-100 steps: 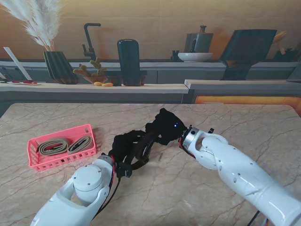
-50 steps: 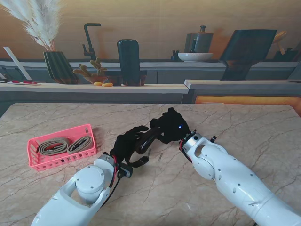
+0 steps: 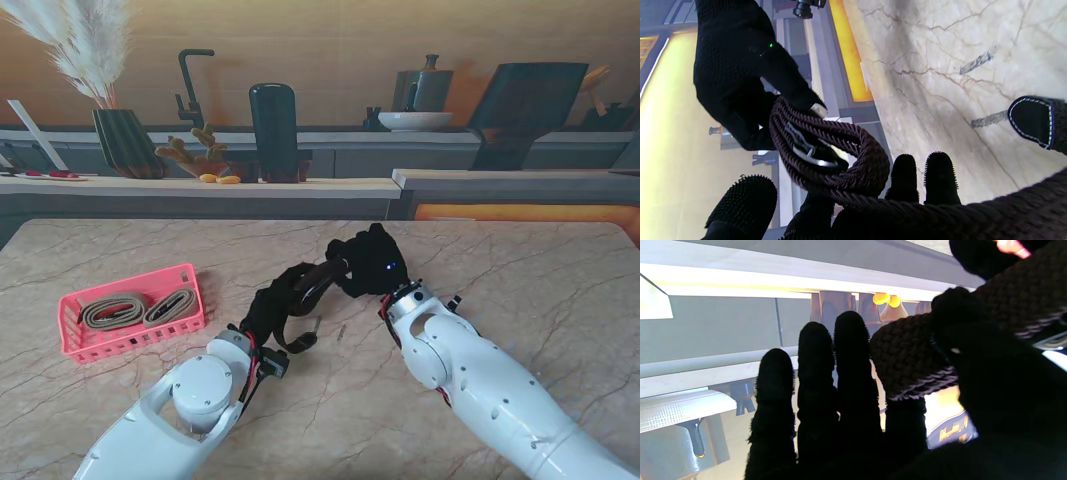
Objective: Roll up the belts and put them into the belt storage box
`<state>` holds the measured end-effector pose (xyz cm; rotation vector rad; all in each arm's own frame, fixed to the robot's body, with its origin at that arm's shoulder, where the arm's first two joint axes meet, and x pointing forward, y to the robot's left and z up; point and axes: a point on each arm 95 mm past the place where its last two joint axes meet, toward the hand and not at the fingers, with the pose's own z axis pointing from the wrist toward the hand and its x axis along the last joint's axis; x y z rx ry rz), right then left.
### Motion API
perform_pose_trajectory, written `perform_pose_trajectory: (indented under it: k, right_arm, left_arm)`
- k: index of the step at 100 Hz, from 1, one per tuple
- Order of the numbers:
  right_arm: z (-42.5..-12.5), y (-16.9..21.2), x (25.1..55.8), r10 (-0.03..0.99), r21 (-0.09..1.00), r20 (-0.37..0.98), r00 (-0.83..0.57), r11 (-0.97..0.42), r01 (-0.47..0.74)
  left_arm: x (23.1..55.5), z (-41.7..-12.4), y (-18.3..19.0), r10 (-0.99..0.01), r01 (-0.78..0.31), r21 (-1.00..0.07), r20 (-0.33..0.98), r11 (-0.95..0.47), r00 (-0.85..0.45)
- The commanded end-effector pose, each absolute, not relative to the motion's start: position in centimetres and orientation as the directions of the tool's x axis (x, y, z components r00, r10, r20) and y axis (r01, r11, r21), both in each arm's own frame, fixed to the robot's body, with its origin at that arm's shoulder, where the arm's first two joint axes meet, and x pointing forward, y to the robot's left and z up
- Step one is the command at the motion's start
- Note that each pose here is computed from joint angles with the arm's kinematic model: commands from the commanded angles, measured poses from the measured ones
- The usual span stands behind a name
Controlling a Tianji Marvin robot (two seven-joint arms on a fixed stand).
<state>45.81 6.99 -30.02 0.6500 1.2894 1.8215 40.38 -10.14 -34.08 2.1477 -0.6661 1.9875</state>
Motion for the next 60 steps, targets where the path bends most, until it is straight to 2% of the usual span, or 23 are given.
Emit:
perform_pose_trajectory:
  k: [1, 28, 60]
  right_arm:
    - [-29.7, 7.8, 45.7, 0.826, 0.931, -0.024, -0.563, -0.186, -0.313]
    - [-30.0, 8.7, 45.8, 0.793, 0.941, -0.019, -0.609, -0.192, -0.28]
    - [-30.1, 9.4, 46.0, 0.789, 0.943, -0.019, -0.614, -0.19, -0.272]
  left_arm:
    - [40.2, -34.6, -10.9, -0.217, -0.427, -0.174, 0.975, -0.887, 0.055]
    - [40.2, -35.0, -11.4, -0.198, -0.45, -0.128, 0.974, -0.884, 0.11]
    - [39.5, -34.7, -11.7, -0.106, -0.491, 0.017, 0.969, -0.871, 0.221]
